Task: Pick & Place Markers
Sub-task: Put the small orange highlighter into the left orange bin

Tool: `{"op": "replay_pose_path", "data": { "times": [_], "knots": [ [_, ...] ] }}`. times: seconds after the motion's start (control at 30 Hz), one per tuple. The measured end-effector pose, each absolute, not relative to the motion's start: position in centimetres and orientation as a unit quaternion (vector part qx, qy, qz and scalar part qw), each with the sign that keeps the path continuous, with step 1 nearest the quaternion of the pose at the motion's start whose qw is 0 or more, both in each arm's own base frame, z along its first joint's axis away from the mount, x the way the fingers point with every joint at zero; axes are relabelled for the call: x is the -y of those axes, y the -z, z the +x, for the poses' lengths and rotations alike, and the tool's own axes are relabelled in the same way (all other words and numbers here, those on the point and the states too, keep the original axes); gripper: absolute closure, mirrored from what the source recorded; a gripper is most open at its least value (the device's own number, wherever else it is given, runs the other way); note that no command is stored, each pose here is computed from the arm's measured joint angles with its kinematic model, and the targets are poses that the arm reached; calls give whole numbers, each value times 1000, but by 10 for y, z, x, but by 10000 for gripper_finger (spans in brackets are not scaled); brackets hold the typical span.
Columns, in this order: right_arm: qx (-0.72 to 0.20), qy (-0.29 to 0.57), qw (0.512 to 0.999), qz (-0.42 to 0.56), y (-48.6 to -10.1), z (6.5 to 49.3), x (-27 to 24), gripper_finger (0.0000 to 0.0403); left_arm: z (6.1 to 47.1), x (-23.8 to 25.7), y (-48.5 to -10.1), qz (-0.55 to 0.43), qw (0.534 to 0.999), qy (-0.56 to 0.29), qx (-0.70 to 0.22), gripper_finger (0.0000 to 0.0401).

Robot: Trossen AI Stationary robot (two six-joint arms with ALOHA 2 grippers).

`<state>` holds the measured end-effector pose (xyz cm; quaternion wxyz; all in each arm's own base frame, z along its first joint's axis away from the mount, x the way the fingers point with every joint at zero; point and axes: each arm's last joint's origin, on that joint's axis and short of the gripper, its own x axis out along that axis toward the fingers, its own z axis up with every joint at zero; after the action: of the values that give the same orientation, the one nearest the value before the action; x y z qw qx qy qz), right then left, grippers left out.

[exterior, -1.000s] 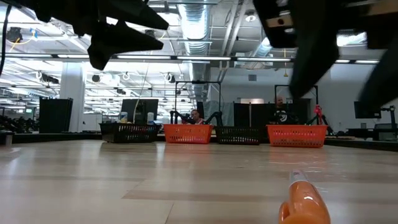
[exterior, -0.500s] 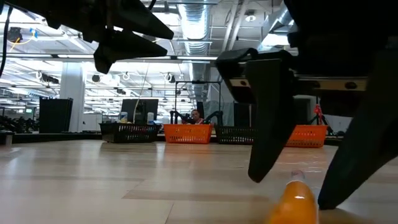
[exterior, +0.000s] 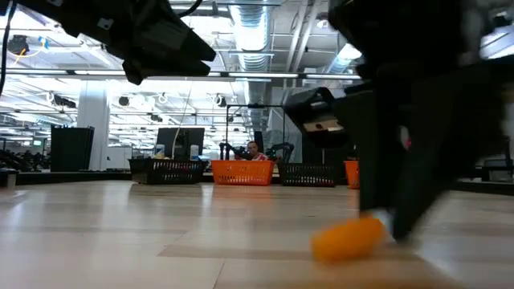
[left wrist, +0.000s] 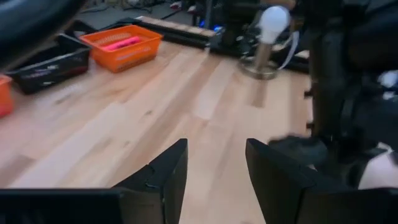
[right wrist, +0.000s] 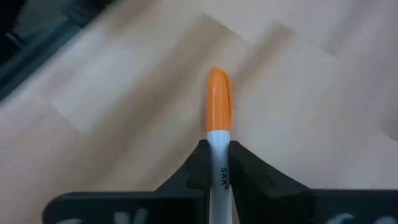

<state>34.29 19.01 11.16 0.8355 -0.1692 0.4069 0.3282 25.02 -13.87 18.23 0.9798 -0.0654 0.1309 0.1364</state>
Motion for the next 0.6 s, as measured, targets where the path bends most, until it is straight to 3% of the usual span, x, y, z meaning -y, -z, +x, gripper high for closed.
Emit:
{"op": "replay_pose_path", "data": {
  "times": [0.3, 0.6],
  "knots": [
    [-403, -245, 868, -155, -185, 343, -127, 383, 222, 101, -221, -44, 972, -155, -174, 238],
    [-305, -75, 944, -104, -263, 343, -2, 380, 197, 77, -247, 2, 970, -166, -177, 238]
  ]
}}
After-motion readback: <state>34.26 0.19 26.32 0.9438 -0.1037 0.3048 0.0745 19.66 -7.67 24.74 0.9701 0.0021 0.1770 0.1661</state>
